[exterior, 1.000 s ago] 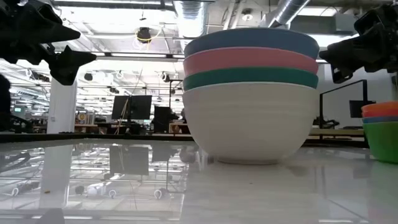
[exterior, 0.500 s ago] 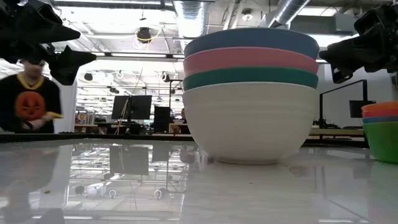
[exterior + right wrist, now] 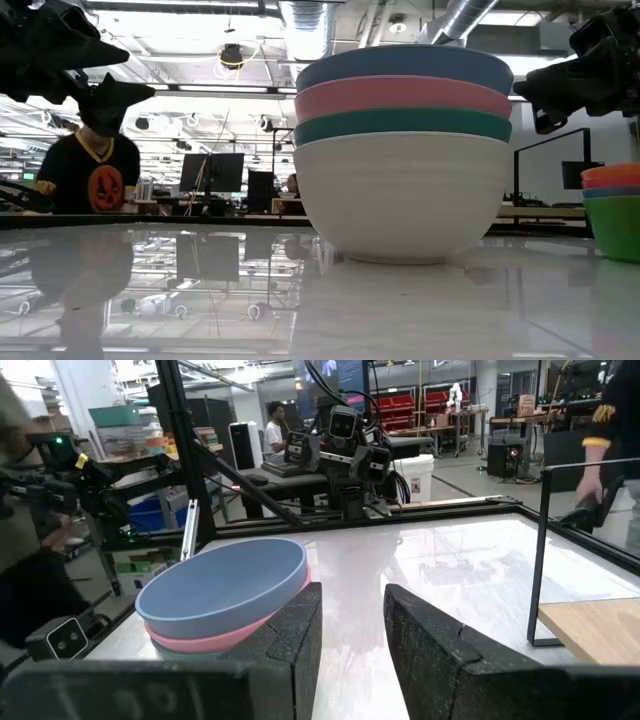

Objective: Place and stack bowls onto a shelf

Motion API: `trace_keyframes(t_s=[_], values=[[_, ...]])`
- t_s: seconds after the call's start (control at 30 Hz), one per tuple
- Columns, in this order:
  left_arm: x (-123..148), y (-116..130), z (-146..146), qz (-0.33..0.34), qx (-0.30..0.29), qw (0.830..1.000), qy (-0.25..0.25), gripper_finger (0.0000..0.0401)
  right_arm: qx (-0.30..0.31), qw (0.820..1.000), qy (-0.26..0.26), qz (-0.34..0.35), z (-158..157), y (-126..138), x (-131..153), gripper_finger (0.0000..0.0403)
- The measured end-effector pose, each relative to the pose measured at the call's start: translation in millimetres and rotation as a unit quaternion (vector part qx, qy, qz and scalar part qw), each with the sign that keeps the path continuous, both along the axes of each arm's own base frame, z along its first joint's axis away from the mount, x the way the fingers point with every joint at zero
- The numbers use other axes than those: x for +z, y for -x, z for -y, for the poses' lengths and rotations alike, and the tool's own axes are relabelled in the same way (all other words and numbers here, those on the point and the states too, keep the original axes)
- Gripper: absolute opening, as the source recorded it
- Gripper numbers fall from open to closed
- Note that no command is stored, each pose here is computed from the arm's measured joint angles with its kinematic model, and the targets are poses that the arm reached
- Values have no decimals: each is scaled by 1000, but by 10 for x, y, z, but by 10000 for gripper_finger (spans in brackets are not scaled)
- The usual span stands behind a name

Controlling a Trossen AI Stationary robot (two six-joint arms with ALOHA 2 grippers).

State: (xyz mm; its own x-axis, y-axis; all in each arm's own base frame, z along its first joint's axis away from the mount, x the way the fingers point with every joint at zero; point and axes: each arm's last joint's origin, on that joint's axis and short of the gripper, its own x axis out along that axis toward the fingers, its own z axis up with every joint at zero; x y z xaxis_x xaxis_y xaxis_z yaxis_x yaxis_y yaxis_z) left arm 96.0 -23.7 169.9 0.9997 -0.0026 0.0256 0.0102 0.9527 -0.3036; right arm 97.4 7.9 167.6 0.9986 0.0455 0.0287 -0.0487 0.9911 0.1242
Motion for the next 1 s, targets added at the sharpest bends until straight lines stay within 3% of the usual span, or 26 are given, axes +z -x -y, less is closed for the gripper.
trace_keyframes(t_s=[0.17, 0.33, 0.4, 0.63, 0.8, 0.93, 1.0], values=[[4, 0, -15, 3, 25, 999, 32, 245, 0, 1000, 0, 0, 0, 0, 0, 137], [6, 1, -18, 8, 26, 981, 190, 245, 0, 1000, 3, 0, 0, 0, 1, 137], [5, 1, -22, 10, 30, 972, 231, 245, -2, 1000, 26, 1, 2, 0, 0, 137], [35, 11, -76, 47, 117, 960, 249, 245, -10, 998, 39, 46, 9, 6, 85, 137], [175, 42, -117, 128, 158, 935, 290, 245, 8, 988, -94, 119, 4, 36, 235, 137], [347, 97, -137, 206, 142, 919, 304, 245, 5, 951, -242, 192, 36, 89, 380, 137], [430, 127, -149, 232, 139, 910, 315, 245, -7, 938, -268, 218, 52, 114, 439, 137]])
